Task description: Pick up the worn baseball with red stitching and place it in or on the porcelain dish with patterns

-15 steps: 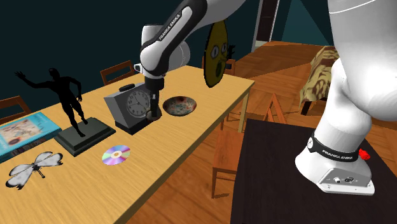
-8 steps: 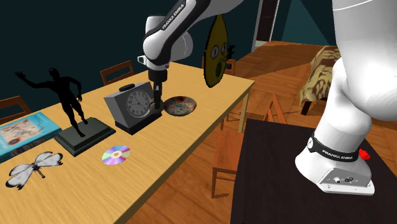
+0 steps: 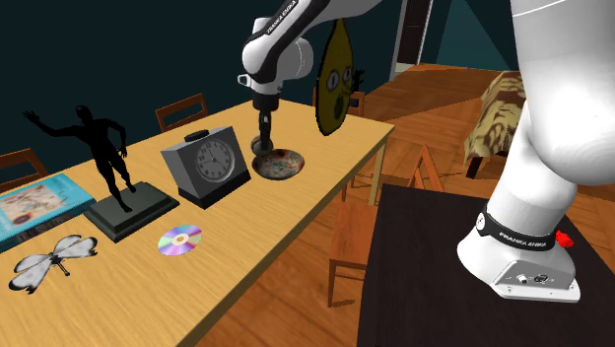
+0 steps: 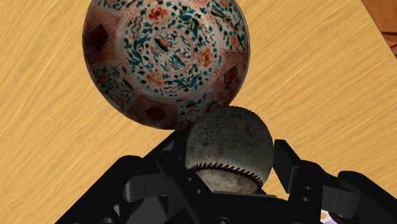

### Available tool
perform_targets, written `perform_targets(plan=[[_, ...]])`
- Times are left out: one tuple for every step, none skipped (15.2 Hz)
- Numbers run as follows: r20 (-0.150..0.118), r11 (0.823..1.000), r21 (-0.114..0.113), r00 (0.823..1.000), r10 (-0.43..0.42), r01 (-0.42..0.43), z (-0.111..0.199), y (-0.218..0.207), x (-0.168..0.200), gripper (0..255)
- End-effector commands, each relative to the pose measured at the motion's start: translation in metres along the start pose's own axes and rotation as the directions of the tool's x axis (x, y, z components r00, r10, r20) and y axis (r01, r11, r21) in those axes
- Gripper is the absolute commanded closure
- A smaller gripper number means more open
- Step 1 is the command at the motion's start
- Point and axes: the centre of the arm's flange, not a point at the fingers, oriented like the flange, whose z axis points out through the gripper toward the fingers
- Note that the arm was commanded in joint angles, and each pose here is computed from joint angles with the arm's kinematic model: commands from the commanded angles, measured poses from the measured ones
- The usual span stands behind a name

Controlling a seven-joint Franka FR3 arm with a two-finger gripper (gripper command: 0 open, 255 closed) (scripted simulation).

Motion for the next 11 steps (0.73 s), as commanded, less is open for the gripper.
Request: perform_targets(plan=[[0.000, 1.000, 0.000, 1.000, -0.002, 0.002, 0.000, 0.020, -0.016, 255], [0.000, 1.000, 0.000, 1.000, -0.002, 0.002, -0.001, 0.031, -0.024, 255], [0.000, 1.000, 0.000, 1.000, -0.002, 0.002, -0.003, 0.042, -0.031, 255], [0.000, 1.000, 0.000, 1.000, -0.002, 0.002, -0.004, 0.053, -0.038, 255], [0.000, 1.000, 0.000, 1.000, -0.002, 0.002, -0.006, 0.064, -0.046, 255], [0.000, 1.000, 0.000, 1.000, -0.002, 0.002, -0.007, 0.072, -0.051, 255], [0.000, 1.000, 0.000, 1.000, -0.002, 0.002, -0.002, 0.072, -0.052, 255], [0.000, 1.000, 0.000, 1.000, -0.002, 0.002, 0.004, 0.072, -0.053, 255], [0.000, 1.000, 0.000, 1.000, -0.002, 0.002, 0.009, 0.072, -0.053, 255], [0.000, 1.000, 0.000, 1.000, -0.002, 0.002, 0.014, 0.072, -0.054, 255], [0.000, 1.000, 0.000, 1.000, -0.002, 0.002, 0.019, 0.072, -0.055, 255]])
